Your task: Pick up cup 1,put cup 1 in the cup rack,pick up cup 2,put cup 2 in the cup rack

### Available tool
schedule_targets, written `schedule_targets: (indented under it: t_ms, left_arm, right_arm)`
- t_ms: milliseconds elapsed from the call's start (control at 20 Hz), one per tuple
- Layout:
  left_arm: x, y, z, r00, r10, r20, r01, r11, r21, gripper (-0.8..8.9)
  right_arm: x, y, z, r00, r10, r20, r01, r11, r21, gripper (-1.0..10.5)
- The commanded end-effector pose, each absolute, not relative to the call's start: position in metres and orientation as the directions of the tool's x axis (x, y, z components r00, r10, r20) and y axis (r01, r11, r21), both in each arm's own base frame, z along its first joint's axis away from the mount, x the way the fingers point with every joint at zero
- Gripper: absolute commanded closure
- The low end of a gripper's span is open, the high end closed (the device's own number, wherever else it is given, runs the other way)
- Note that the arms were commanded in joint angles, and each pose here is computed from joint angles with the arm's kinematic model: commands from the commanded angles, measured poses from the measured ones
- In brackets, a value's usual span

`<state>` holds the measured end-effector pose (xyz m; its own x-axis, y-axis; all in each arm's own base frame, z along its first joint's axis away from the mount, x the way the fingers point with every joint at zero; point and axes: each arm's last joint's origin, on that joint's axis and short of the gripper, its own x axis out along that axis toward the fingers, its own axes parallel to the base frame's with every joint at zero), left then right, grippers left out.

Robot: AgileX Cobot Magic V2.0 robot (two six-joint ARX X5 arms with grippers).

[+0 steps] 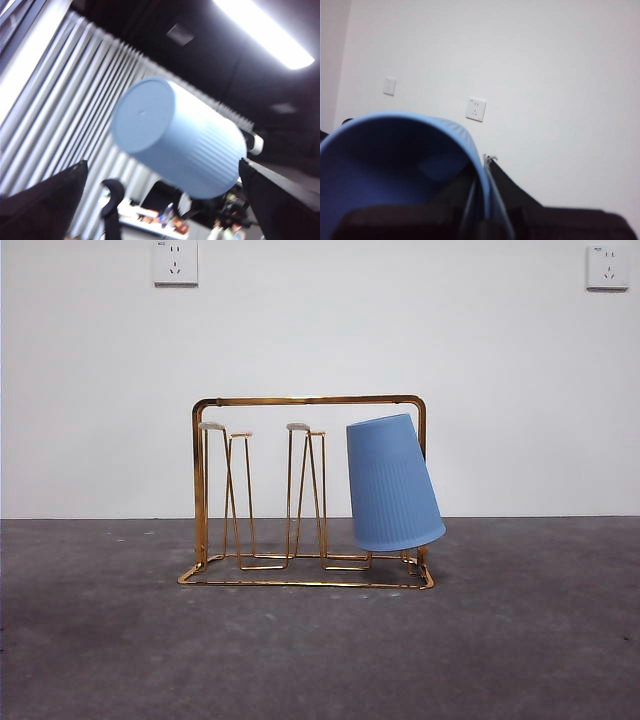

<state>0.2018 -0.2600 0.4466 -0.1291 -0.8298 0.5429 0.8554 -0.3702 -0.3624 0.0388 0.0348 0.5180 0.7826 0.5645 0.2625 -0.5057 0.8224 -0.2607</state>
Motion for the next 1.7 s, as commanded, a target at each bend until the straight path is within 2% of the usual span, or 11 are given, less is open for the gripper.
schedule_targets:
  t_ms: [50,300,600,800,850,1450,1500,1600,1650,1700]
  left_arm:
    - [0.201,-0.264,0.444,-0.135,-0.811,0.569,0.821,-0.413,-0.394,3.05]
    - [0.201,-0.266,0.443,-0.107,-0.795,0.596,0.823,-0.408,-0.395,3.05]
    - [0.200,-0.264,0.446,-0.102,-0.776,0.622,0.830,-0.411,-0.377,3.18]
    - [0.201,-0.264,0.446,-0.090,-0.771,0.630,0.832,-0.407,-0.378,5.05]
    - [0.201,-0.264,0.446,-0.090,-0.771,0.631,0.832,-0.406,-0.378,5.13]
    - [0.201,-0.265,0.445,-0.092,-0.780,0.619,0.830,-0.404,-0.385,5.13]
    - [0.201,-0.265,0.445,-0.092,-0.780,0.619,0.830,-0.403,-0.385,5.49]
    - [0.201,-0.265,0.445,-0.088,-0.783,0.616,0.828,-0.401,-0.391,7.70]
    - [0.202,-0.266,0.444,-0.085,-0.787,0.611,0.826,-0.398,-0.399,8.27]
    - [0.202,-0.266,0.443,-0.081,-0.792,0.605,0.823,-0.395,-0.407,8.21]
  right_arm:
    - [0.047,0.044,0.519,0.777,0.572,0.262,-0.509,0.816,-0.274,9.6]
    - [0.061,0.062,0.518,0.759,0.609,0.230,-0.541,0.787,-0.295,9.6]
    - [0.081,0.085,0.510,0.770,0.621,0.146,-0.559,0.767,-0.314,9.6]
    - [0.084,0.089,0.503,0.779,0.623,0.074,-0.572,0.754,-0.324,9.6]
    - [0.085,0.089,0.501,0.780,0.624,0.045,-0.578,0.747,-0.329,9.6]
    - [0.091,0.096,0.487,0.782,0.617,-0.088,-0.605,0.716,-0.348,9.6]
    - [0.092,0.097,0.486,0.781,0.616,-0.102,-0.608,0.713,-0.349,9.6]
    - [0.095,0.100,0.482,0.777,0.613,-0.141,-0.619,0.705,-0.348,9.6]
    - [0.096,0.102,0.480,0.775,0.611,-0.160,-0.623,0.700,-0.349,9.6]
    - [0.097,0.102,0.479,0.774,0.609,-0.170,-0.625,0.697,-0.350,9.6]
